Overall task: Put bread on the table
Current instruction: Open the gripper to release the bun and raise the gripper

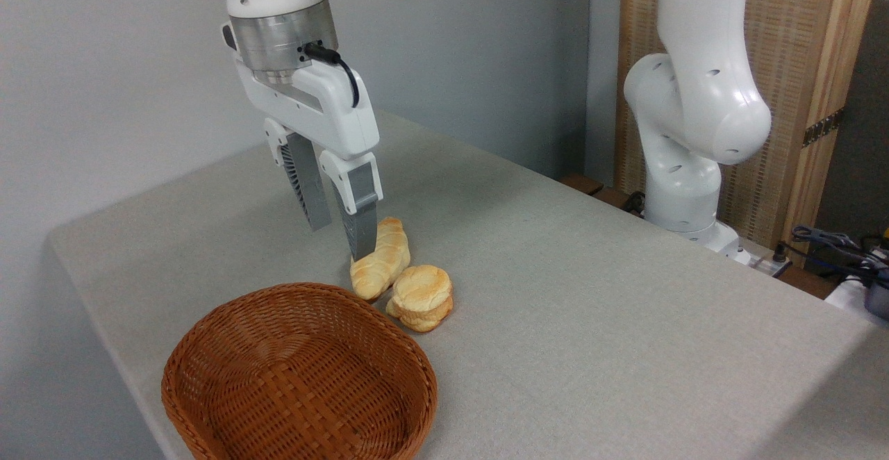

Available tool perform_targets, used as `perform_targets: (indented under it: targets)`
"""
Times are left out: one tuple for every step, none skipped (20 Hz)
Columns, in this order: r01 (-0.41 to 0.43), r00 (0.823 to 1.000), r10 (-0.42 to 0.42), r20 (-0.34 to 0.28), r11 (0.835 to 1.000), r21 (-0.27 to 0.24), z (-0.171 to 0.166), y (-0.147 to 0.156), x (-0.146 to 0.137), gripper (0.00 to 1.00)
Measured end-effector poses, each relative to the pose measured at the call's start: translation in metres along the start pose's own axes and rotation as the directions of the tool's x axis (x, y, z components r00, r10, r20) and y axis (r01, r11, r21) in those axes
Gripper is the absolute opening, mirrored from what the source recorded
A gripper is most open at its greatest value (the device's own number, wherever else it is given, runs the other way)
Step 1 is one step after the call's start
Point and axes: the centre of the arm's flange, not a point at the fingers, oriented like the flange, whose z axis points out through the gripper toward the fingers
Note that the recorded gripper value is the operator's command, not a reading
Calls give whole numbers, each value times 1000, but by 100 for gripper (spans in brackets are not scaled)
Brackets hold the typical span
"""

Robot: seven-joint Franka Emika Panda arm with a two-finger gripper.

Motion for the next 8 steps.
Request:
perform_targets:
  targets:
    - [-2, 1000, 2, 0, 1000, 0, 0, 1, 1, 100]
    - [-4, 1000, 4, -1, 1000, 0, 0, 2, 2, 100]
    - [-10, 1000, 10, -2, 1000, 1, -1, 4, 4, 100]
    - [-13, 1000, 13, -5, 1000, 3, -2, 5, 5, 100]
    - [-17, 1000, 17, -14, 1000, 11, -6, 7, 7, 100]
    - [-20, 1000, 20, -22, 1000, 17, -11, 8, 9, 100]
    - [-22, 999, 23, -29, 1000, 22, -14, 8, 10, 100]
    - [-22, 999, 23, -31, 999, 23, -16, 9, 10, 100]
